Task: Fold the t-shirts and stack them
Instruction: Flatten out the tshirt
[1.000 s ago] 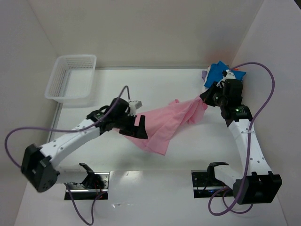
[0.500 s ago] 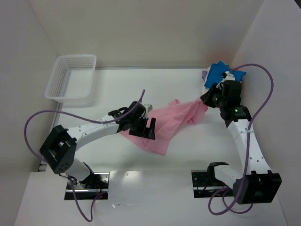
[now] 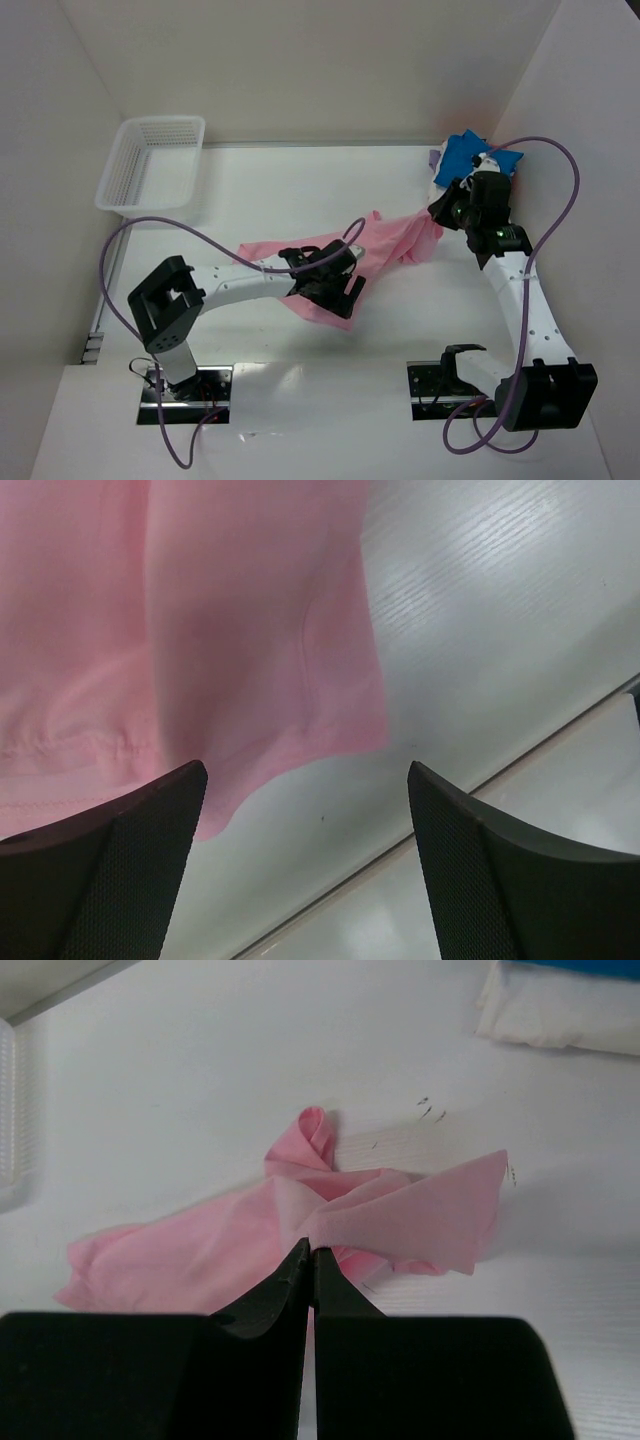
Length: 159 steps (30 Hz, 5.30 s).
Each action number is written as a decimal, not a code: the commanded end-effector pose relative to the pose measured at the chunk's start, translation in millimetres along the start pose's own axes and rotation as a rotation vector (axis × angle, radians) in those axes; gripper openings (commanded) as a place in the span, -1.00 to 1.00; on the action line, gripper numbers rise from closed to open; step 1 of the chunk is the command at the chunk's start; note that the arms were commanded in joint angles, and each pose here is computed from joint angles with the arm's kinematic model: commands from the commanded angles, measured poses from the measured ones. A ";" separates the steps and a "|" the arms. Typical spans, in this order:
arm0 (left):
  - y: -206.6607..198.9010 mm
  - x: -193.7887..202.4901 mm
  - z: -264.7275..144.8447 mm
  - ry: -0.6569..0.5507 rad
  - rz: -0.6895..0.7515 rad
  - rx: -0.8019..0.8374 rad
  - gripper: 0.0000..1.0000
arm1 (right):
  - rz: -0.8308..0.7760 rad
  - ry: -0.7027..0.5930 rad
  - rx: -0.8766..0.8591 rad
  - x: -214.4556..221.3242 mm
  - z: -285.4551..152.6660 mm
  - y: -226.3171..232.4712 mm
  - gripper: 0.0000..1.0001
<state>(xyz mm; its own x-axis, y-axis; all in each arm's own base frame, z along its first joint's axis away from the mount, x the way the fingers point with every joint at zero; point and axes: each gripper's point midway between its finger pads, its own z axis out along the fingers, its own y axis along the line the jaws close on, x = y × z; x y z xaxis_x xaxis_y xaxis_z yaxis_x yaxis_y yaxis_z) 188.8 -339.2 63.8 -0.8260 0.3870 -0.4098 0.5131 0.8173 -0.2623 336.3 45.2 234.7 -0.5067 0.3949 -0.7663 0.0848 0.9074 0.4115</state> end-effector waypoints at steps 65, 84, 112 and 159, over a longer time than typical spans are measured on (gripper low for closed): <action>-31.7 12.4 21.6 -0.052 0.187 -0.149 0.44 | -0.030 -0.037 0.051 -3.9 7.5 -10.3 -0.88; -35.5 26.6 39.0 0.010 0.215 -0.128 0.28 | -0.030 -0.041 0.059 -4.6 7.5 -11.7 -0.88; -32.9 -18.2 -8.5 -0.139 0.191 -0.226 -1.00 | -0.031 -0.049 0.056 -6.3 5.1 -10.6 -0.88; 90.0 -102.8 -250.4 -0.577 0.051 -0.228 -1.00 | 0.011 -0.245 -0.186 -145.6 17.4 79.2 -1.00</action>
<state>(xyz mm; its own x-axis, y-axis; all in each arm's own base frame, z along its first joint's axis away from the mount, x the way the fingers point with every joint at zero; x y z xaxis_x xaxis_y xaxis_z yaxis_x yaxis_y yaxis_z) 276.3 -174.1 352.1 -0.3973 0.0579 -0.9159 0.2845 0.9566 -0.0629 423.1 53.8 385.9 -0.2501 0.4426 -0.8611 -0.0664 0.8794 0.4714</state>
